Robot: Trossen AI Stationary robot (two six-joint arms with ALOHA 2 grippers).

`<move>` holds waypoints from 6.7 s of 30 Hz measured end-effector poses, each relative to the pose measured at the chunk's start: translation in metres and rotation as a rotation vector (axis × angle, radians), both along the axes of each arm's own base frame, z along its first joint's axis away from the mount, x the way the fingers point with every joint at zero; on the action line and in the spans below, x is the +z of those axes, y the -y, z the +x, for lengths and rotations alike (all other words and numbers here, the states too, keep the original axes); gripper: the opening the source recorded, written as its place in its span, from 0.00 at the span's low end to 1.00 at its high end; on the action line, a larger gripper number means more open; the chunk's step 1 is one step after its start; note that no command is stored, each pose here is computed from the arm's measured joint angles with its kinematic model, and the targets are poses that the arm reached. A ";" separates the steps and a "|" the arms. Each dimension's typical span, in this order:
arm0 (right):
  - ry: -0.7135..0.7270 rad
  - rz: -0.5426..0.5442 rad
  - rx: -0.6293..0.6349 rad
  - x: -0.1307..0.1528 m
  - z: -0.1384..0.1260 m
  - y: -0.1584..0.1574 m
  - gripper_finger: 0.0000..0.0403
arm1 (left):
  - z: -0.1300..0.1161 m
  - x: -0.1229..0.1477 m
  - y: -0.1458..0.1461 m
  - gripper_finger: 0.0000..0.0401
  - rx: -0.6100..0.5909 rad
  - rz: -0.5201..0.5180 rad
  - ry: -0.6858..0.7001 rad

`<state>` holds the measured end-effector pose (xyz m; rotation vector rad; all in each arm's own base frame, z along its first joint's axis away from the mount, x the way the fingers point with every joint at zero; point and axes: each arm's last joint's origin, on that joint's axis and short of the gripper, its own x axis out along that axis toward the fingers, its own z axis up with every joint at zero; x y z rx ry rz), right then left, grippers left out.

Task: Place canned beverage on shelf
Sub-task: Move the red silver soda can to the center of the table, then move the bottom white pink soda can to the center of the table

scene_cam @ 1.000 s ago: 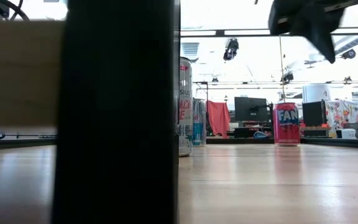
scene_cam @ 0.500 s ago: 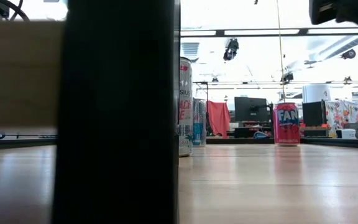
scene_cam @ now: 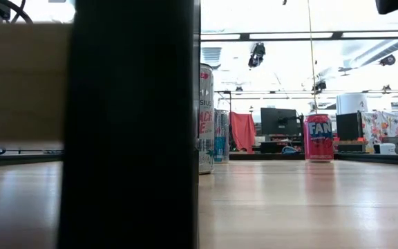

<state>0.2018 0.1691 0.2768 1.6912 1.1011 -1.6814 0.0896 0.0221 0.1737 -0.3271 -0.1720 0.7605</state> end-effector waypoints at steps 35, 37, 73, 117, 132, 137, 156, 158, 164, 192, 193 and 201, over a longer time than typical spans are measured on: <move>0.000 -0.152 0.201 -0.053 0.009 -0.018 0.71 | 0.000 0.000 0.000 0.73 0.000 0.000 0.000; 0.014 -0.149 0.238 -0.051 0.009 -0.017 0.71 | 0.000 0.000 0.000 0.73 0.000 0.000 0.000; 0.255 -0.113 1.234 -0.013 0.095 0.165 0.73 | 0.000 0.000 0.000 0.73 0.000 0.000 0.000; 0.345 -0.185 2.235 -0.013 0.196 0.190 0.77 | 0.000 0.000 0.000 0.73 0.000 0.000 -0.001; 0.371 -0.111 2.155 -0.028 0.217 0.193 0.79 | 0.000 0.000 0.000 0.73 0.000 0.000 -0.003; 0.379 -0.132 2.114 -0.022 0.218 0.193 0.86 | 0.000 0.000 0.000 0.73 0.000 0.000 -0.003; 0.299 -0.034 1.775 0.014 0.185 0.178 0.95 | 0.000 0.000 0.000 0.73 0.000 0.000 -0.004; 0.275 -0.021 1.669 0.016 0.180 0.173 0.95 | 0.000 0.000 0.000 0.73 0.000 0.000 -0.005; 0.190 0.018 1.444 0.010 0.158 0.142 0.95 | 0.000 0.000 0.000 0.73 0.000 0.000 -0.006; 0.311 0.000 0.812 -0.010 0.032 -0.017 0.95 | 0.000 0.000 0.000 0.73 0.000 0.000 -0.006; 0.316 0.002 0.803 -0.010 0.032 -0.022 0.95 | 0.000 0.000 0.000 0.73 0.000 0.000 -0.007; 0.354 0.041 0.819 -0.011 0.039 -0.051 0.95 | 0.000 0.000 0.000 0.73 0.000 0.000 -0.007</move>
